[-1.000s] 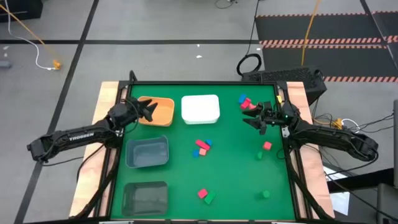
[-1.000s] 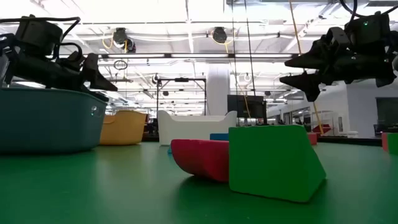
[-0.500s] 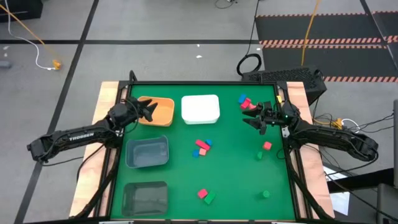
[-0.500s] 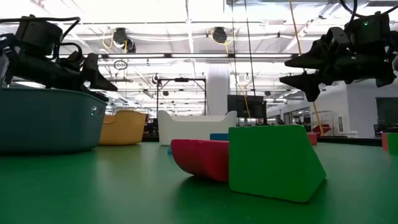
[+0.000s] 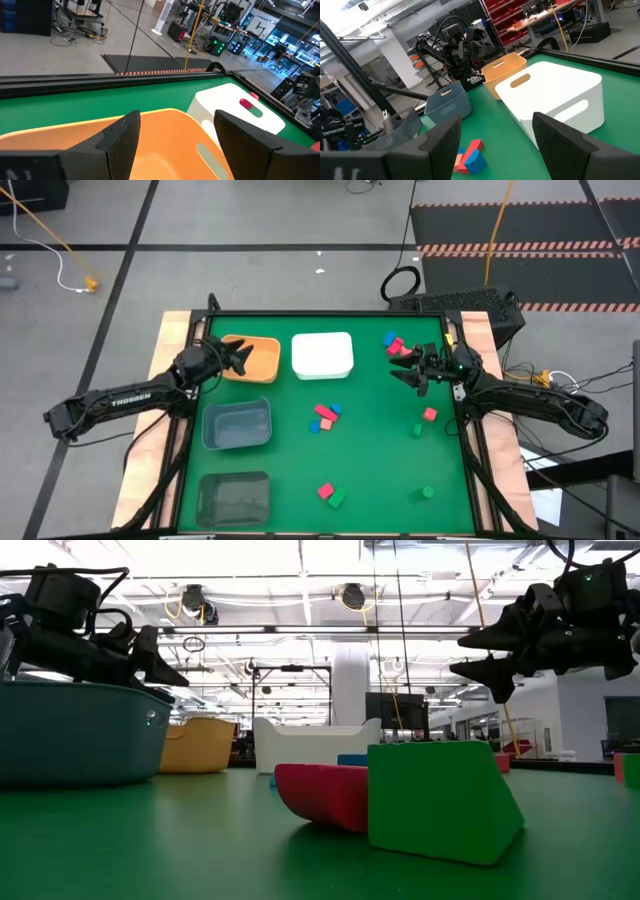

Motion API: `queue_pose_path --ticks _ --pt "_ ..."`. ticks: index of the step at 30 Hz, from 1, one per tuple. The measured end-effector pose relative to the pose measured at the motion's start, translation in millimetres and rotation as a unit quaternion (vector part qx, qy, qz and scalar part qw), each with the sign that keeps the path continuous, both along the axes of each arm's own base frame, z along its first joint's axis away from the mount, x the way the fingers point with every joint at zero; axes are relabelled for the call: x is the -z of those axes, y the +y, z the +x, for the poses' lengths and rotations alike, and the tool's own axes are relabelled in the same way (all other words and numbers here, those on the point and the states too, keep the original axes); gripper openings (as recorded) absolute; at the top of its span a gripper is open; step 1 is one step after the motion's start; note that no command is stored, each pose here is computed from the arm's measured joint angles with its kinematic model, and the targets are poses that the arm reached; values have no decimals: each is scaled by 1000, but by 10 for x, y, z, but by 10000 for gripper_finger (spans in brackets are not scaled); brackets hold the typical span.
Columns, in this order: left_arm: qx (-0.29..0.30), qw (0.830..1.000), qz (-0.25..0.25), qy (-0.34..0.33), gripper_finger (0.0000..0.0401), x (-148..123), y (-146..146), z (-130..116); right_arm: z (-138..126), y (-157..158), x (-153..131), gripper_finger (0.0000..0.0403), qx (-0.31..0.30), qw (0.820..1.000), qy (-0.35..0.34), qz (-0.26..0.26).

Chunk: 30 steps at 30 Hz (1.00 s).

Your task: Sort & place blocks by color

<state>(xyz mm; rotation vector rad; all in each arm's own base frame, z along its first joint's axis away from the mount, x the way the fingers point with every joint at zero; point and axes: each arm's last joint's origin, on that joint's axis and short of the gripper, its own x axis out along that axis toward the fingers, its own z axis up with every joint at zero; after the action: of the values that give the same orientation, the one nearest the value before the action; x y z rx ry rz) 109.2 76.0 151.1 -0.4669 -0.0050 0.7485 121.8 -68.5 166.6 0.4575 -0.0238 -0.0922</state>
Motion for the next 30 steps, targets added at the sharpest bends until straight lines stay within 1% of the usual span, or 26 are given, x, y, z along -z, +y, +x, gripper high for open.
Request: queue_pose_path --ticks 22,30 --pt "0 1000 0 0 255 -1 -1 0 0 0 0 236 0 1000 0 0" --pt "0 1000 0 0 255 0 0 0 -1 -2 -30 236 4 1000 -13 -9"
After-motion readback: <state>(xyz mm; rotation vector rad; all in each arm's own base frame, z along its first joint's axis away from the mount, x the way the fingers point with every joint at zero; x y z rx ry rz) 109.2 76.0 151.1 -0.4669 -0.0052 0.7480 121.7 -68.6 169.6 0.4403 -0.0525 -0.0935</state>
